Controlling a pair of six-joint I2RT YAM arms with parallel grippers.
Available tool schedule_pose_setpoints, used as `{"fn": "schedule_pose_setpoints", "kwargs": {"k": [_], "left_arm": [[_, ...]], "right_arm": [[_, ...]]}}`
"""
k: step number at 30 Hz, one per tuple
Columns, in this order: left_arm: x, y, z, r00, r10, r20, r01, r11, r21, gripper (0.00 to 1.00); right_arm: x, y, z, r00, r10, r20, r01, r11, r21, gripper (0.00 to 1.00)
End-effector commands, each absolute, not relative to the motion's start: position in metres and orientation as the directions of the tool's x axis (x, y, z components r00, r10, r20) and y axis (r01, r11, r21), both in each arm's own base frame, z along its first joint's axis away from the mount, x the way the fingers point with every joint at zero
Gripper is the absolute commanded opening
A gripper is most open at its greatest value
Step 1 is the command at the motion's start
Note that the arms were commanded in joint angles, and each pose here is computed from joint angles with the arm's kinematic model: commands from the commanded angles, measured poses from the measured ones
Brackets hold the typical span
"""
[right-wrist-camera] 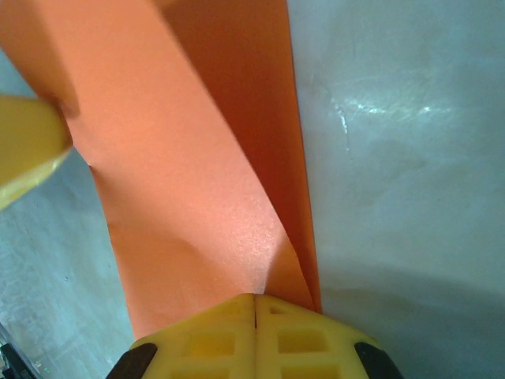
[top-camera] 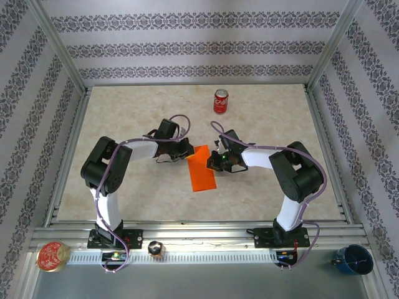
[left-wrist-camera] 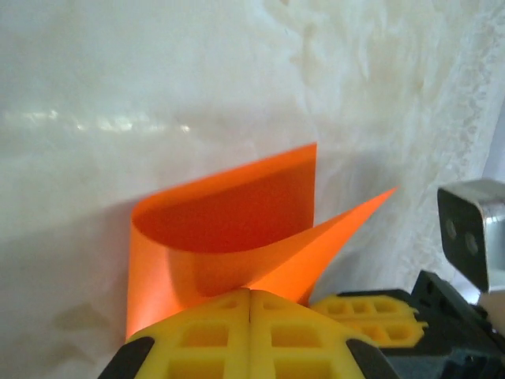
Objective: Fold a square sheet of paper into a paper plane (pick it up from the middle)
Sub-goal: Fold the paper in half at the center of the table.
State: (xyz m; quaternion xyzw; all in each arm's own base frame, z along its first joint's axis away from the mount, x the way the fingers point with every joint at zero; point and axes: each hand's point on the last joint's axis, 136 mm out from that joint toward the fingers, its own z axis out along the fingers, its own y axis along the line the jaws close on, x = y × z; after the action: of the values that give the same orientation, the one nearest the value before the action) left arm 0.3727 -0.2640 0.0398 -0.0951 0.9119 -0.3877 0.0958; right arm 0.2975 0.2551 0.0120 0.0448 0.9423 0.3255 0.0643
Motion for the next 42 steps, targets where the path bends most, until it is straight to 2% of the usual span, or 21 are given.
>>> {"fn": "schedule_pose_setpoints", "kwargs": {"k": [1,8,16,29,35,42], "left_arm": [[0.372,-0.252,0.017,-0.967,-0.251,-0.053,-0.143,0.700,-0.700,0.00],[0.368,-0.238,-0.004,-0.961,-0.272,-0.040,-0.179,0.728,-0.662,0.00],[0.390,-0.216,0.001,-0.935,-0.342,-0.096,-0.210,0.751,-0.626,0.00],[0.412,-0.194,0.002,-0.891,-0.440,-0.111,-0.293,0.745,-0.600,0.00],[0.418,-0.195,0.035,-0.886,-0.435,-0.162,-0.252,0.742,-0.621,0.00],[0.408,-0.223,0.090,-0.910,-0.356,-0.211,-0.096,0.677,-0.730,0.00]], "right_arm": [[0.252,0.213,-0.042,-0.989,0.131,0.069,0.148,0.893,0.425,0.00],[0.251,0.212,-0.044,-0.989,0.130,0.071,0.148,0.894,0.423,0.00],[0.250,0.212,-0.043,-0.990,0.123,0.074,0.143,0.895,0.422,0.00],[0.251,0.211,-0.040,-0.991,0.117,0.070,0.136,0.894,0.427,0.00],[0.250,0.211,-0.039,-0.991,0.114,0.070,0.133,0.894,0.427,0.00],[0.252,0.212,-0.040,-0.990,0.121,0.066,0.138,0.892,0.431,0.00]]}}
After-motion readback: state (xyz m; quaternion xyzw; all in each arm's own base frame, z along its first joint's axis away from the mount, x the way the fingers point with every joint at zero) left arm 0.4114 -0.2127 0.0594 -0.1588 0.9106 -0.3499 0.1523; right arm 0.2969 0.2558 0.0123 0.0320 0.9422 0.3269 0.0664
